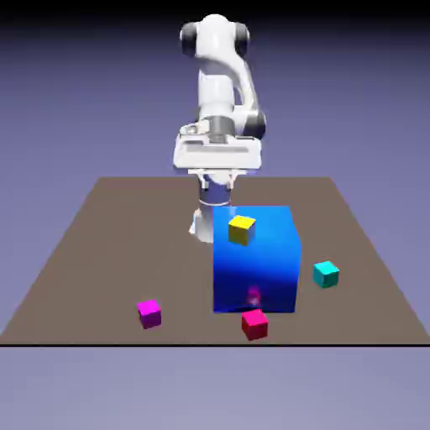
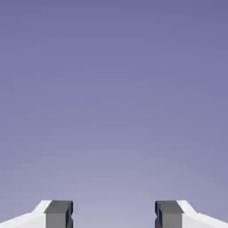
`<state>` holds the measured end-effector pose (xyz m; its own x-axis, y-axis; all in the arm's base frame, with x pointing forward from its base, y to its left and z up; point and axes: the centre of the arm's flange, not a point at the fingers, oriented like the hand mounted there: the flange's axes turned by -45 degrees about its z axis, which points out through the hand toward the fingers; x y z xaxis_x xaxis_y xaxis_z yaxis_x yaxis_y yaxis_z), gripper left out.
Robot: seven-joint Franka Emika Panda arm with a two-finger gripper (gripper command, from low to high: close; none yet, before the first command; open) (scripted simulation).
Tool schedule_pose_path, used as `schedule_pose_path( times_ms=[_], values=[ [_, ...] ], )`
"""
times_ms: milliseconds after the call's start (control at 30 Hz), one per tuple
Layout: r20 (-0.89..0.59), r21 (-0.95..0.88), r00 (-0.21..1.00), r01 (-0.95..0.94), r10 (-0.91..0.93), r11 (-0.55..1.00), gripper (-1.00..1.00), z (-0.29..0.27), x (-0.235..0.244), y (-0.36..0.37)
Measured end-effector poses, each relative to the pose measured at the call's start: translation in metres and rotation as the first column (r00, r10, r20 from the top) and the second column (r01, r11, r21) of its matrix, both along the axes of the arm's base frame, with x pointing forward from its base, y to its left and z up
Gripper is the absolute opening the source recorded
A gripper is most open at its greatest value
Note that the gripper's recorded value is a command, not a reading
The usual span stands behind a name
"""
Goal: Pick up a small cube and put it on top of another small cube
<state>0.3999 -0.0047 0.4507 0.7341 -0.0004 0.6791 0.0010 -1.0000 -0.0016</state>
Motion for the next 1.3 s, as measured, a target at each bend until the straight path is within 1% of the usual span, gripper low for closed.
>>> schedule_pose_path(
  times_ms=[133, 300, 467, 633, 767, 900, 967, 1067, 1100, 1167, 1267, 1300],
  values=[
    [-0.171, 0.093, 0.976, 0.152, -0.135, 0.984, 0.0, -0.029, 0.032, -0.032],
    [-0.385, 0.164, 0.882, 0.356, -0.273, 0.92, 0.0, -0.072, 0.063, -0.075],
    [-0.581, 0.182, 0.725, 0.56, -0.371, 0.808, 0.0, -0.122, 0.083, -0.122],
    [-0.745, 0.148, 0.529, 0.725, -0.407, 0.672, 0.0, -0.175, 0.095, -0.161],
    [-0.845, 0.089, 0.354, 0.832, -0.401, 0.547, 0.0, -0.221, 0.096, -0.193],
    [-0.915, 0.007, 0.174, 0.908, -0.363, 0.419, 0.0, -0.267, 0.092, -0.222],
    [-0.92, -0.002, 0.159, 0.913, -0.359, 0.408, 0.0, -0.271, 0.092, -0.225],
    [-0.92, -0.001, 0.159, 0.913, -0.358, 0.408, 0.0, -0.332, 0.084, -0.207],
    [-0.92, -0.002, 0.159, 0.913, -0.359, 0.408, -1.0, -0.336, 0.083, -0.206],
    [-0.92, -0.001, 0.159, 0.913, -0.358, 0.407, -1.0, -0.336, 0.083, -0.206],
    [-0.92, 0.001, 0.16, 0.913, -0.357, 0.407, -1.0, -0.275, 0.091, -0.224],
    [-0.924, 0.015, 0.187, 0.889, -0.333, 0.458, -1.0, -0.258, 0.099, -0.209]
  ],
)
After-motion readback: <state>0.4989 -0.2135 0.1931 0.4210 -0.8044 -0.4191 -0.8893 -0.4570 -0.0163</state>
